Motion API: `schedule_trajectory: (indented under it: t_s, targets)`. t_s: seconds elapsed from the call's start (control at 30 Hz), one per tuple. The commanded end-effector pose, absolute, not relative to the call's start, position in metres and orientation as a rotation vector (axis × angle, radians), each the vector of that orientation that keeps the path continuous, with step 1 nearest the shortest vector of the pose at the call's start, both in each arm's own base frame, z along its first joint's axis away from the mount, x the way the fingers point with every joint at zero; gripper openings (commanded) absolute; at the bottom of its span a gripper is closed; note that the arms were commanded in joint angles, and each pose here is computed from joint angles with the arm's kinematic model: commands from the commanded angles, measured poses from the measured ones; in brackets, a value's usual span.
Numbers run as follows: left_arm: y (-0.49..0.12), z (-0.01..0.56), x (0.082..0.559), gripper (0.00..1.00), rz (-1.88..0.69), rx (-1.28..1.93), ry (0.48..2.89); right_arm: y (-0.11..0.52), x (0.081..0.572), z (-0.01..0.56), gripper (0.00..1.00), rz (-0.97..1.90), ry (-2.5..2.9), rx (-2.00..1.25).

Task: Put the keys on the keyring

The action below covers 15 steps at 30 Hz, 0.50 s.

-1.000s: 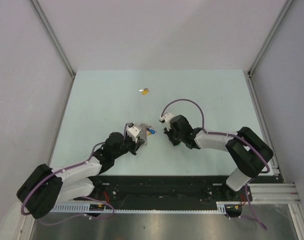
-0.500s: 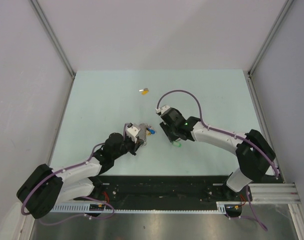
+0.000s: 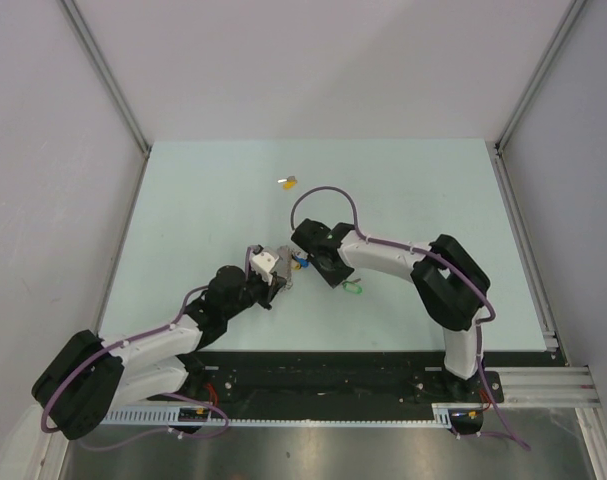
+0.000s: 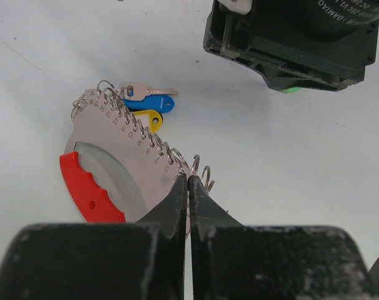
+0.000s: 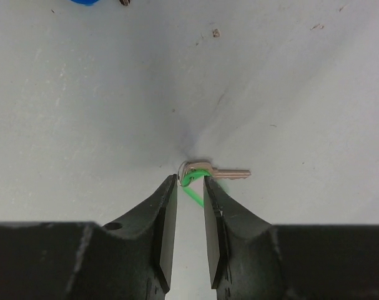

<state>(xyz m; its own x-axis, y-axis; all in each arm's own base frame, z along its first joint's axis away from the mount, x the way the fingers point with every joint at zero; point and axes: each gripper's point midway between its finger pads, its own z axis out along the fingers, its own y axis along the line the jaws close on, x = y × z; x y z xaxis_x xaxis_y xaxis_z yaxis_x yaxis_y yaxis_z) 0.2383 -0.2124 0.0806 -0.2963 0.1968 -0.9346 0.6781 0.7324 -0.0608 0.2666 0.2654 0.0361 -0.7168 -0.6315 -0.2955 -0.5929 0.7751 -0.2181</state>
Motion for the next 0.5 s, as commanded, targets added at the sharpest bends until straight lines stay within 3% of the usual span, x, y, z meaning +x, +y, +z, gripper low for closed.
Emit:
schedule_trajectory:
  t_s: [0.0, 0.47]
  targets:
    - [-0.214, 0.093, 0.244, 0.01, -0.567, 0.634, 1.805, 0.265, 0.271, 0.044, 0.27, -0.249, 2.597, -0.966]
    - [-0.213, 0.094, 0.244, 0.0, -0.565, 0.636, 1.804, 0.267, 0.263, 0.033, 0.25, -0.276, 2.605, -1.029]
